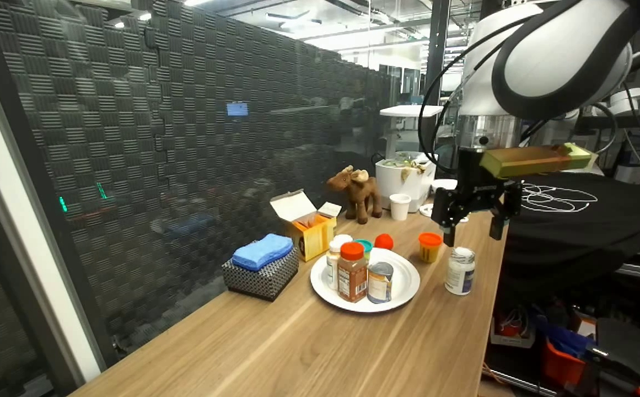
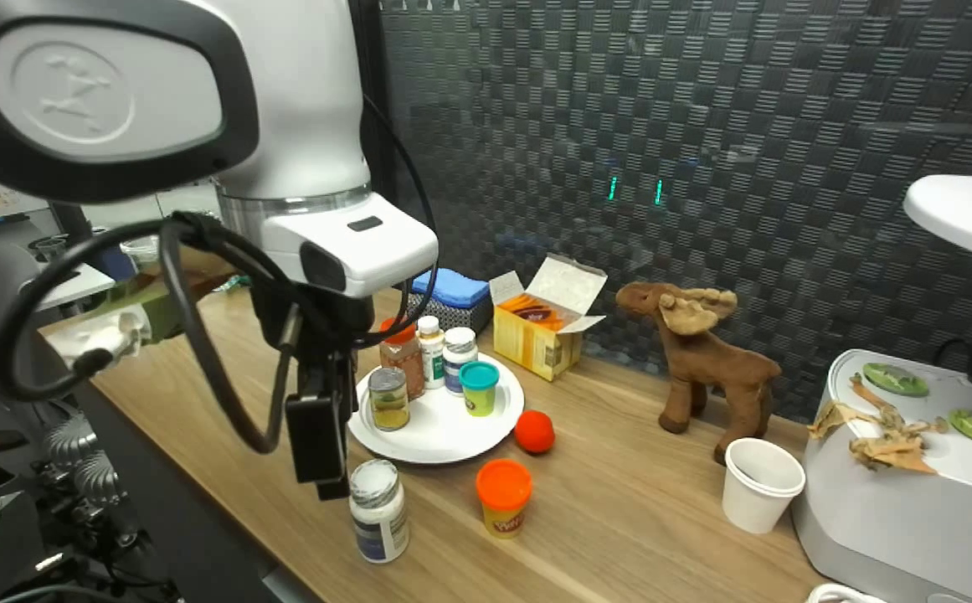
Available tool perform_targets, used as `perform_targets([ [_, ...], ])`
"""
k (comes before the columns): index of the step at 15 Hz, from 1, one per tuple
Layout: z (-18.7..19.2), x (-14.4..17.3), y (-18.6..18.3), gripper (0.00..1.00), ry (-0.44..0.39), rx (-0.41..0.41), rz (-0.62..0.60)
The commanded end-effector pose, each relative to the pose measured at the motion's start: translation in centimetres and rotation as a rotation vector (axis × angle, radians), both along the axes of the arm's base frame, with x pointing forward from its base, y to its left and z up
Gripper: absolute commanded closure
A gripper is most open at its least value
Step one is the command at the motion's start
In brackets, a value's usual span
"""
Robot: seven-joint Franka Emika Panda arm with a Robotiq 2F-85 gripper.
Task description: Pick up the bottles from the table and put them on the white plate.
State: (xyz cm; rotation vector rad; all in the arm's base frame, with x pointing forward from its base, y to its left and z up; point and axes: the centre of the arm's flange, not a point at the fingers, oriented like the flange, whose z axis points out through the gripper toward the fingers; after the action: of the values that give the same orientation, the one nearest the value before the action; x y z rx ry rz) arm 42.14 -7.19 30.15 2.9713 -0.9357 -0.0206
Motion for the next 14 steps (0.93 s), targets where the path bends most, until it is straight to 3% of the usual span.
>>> perform_targets([
  [1,-2.0,0.6,-0.5,0.0,0.009,0.017,0.024],
  [8,-3.8,0.7,-1.3,0.0,0.027,0.001,0.021],
  [9,-3.9,0.9,-1.5,0.1,0.02,0.0,0.015],
  [10,-3.9,1.0,-1.7,0.26,0.016,-0.002,0.011],
  [14,-3.4,1.6,-2.1,0.58,-0.007,-0.019,0.007],
])
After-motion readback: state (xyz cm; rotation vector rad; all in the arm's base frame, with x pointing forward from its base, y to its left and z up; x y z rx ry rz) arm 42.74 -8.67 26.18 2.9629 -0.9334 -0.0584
